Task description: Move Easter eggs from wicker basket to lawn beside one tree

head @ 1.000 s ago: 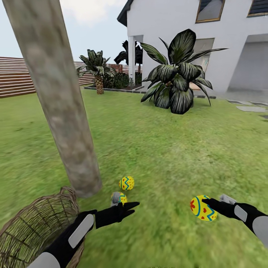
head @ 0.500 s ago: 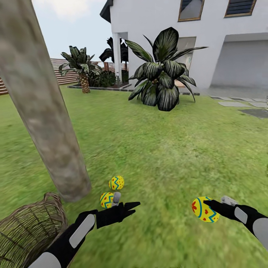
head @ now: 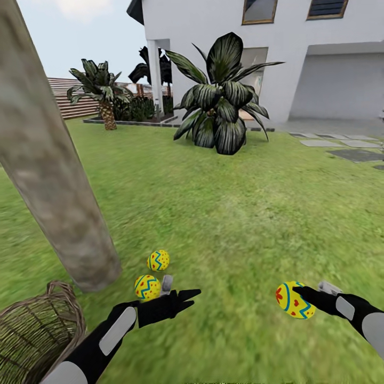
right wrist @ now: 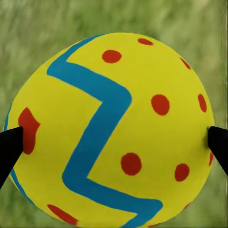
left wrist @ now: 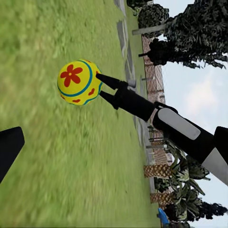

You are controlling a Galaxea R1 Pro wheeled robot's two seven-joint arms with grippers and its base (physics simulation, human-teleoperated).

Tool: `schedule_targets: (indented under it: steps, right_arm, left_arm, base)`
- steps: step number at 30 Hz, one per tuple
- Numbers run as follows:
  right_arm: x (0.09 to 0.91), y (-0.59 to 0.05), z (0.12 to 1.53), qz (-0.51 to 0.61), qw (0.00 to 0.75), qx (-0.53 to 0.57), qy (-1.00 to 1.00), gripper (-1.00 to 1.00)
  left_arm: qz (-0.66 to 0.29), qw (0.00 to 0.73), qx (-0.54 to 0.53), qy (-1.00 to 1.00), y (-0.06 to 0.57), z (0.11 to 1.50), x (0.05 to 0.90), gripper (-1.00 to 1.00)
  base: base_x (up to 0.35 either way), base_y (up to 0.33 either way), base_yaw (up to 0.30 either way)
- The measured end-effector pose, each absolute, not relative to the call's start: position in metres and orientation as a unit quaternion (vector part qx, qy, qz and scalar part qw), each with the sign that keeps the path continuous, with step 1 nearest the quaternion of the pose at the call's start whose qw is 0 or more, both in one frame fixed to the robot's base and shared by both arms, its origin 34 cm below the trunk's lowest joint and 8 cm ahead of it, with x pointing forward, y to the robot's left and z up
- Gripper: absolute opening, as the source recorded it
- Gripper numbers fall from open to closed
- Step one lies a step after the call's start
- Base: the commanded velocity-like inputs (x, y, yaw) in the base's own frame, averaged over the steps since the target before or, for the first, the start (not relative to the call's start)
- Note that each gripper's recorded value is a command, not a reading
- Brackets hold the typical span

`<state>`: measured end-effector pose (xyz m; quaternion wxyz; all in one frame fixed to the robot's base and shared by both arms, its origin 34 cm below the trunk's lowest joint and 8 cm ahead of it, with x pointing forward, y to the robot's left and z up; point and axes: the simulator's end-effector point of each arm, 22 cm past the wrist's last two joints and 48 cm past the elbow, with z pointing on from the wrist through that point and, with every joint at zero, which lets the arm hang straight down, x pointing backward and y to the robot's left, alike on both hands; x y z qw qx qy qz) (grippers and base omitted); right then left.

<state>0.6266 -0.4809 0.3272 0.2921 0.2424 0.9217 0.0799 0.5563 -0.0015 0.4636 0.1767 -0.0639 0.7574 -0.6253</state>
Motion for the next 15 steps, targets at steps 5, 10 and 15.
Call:
schedule_targets:
  steps: [5, 10, 15]
  right_arm:
    - [0.6301, -0.4822, 0.3286, 0.077, 0.302, 0.239, 0.92, -1.0]
    - [0.6276, -0.4839, 0.327, 0.074, 0.303, 0.239, 0.92, -1.0]
    - [0.6275, -0.4839, 0.3269, 0.074, 0.303, 0.239, 0.92, -1.0]
  left_arm:
    - [-0.625, 0.176, -0.065, 0.758, -0.0014, 0.4626, 0.556, 1.0]
    - [-0.625, 0.176, -0.065, 0.758, -0.0015, 0.4625, 0.556, 1.0]
    - [-0.625, 0.176, -0.065, 0.758, -0.0015, 0.4626, 0.556, 1.0]
  base:
    - [0.0, 0.0, -0.121]
    - [0.0, 0.0, -0.255]
    - [0.0, 0.0, -0.272]
